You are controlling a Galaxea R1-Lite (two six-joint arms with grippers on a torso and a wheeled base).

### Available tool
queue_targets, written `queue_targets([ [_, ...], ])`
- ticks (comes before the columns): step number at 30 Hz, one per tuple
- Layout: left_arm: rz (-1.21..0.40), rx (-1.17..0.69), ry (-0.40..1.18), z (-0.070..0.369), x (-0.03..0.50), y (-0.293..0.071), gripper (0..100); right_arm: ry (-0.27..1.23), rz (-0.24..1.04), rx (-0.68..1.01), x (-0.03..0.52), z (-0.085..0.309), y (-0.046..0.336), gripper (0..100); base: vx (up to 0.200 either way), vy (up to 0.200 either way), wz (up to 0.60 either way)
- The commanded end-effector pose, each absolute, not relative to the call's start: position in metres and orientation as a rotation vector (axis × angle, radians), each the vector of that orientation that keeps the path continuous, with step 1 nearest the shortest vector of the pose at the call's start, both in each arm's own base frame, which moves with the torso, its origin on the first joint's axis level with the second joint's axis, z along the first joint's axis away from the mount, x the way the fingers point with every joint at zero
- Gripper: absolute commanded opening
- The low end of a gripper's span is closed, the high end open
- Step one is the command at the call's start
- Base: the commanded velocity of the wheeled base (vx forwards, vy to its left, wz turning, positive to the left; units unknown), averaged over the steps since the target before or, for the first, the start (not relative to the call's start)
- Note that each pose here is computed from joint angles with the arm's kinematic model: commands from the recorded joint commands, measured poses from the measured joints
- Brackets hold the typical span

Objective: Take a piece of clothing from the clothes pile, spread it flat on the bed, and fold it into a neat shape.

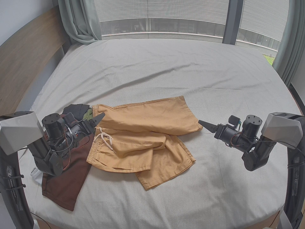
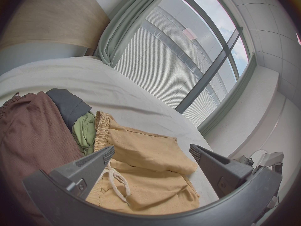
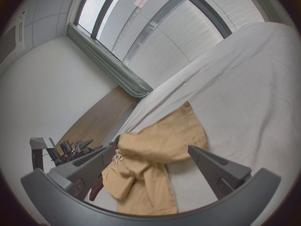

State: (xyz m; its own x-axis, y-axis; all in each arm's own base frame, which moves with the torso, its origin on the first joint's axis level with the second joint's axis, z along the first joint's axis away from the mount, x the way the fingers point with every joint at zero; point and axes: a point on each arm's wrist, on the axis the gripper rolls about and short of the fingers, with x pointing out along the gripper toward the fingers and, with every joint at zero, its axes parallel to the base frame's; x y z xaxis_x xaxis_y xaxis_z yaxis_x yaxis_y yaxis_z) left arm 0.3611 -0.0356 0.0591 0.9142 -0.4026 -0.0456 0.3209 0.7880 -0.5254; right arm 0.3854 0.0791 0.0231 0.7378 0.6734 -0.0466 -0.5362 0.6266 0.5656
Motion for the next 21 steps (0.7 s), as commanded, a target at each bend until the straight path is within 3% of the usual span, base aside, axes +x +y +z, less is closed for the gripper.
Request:
queue_targets([
  [1, -0.389, -0.53, 0.184, 0.059, 0.339, -0.032, 100, 0.326, 0.721, 0.552, 0.367, 0.016, 0.089, 100, 0.0, 0.0, 0.0],
  [21, -0.45, -0.367, 0.275, 0.04, 0.315, -0.031, 100, 0.512, 0.729, 0.475, 0.322, -0.019, 0.113, 100, 0.0, 0.0, 0.0],
])
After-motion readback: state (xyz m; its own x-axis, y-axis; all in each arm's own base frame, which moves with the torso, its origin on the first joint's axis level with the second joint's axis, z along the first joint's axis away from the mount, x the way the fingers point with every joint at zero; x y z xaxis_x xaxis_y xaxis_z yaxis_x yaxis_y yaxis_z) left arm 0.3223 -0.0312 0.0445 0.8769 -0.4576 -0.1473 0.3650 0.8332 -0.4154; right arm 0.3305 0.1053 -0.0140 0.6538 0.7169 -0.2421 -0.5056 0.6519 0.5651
